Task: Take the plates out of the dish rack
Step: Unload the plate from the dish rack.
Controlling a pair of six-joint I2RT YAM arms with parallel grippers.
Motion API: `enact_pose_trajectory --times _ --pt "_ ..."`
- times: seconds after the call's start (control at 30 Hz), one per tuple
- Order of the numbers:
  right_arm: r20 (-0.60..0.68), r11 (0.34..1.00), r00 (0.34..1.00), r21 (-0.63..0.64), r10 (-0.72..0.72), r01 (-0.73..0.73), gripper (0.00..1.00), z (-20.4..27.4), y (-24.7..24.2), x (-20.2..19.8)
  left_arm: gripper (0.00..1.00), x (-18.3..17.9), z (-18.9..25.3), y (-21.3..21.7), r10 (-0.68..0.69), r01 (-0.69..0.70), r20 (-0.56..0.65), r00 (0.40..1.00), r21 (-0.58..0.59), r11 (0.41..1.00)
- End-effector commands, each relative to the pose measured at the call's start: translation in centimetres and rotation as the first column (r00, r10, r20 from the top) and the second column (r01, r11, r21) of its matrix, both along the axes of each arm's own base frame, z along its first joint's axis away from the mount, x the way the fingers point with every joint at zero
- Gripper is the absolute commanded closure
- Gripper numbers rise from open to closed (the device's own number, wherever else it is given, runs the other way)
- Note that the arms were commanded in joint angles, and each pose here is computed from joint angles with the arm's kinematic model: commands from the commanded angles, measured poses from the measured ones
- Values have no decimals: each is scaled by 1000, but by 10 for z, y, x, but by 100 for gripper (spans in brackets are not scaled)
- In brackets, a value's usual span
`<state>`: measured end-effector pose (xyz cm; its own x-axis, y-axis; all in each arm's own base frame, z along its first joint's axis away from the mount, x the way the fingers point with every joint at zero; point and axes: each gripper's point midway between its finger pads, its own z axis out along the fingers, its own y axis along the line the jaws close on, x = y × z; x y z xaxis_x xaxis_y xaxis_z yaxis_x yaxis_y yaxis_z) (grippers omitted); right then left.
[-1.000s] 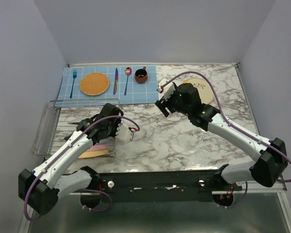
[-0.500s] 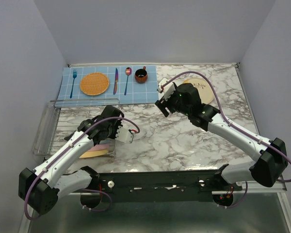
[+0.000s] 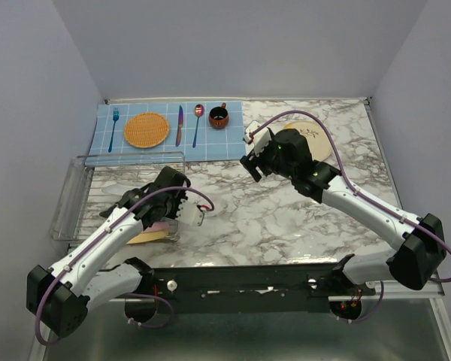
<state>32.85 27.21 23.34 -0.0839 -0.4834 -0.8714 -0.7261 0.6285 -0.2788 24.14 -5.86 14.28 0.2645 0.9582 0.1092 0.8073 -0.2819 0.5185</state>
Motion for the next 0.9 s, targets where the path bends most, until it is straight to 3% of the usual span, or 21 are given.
enact_pose_trajectory --times 0.0,0.87 --pt "-1 1000 1000 22 9 -9 19 5 3 1 73 -12 -6 36 47 -44 -14 999 166 985" --pt "-8 999 1000 33 19 -18 19 2 3 -3 65 -15 3 57 91 -66 -70 993 305 950"
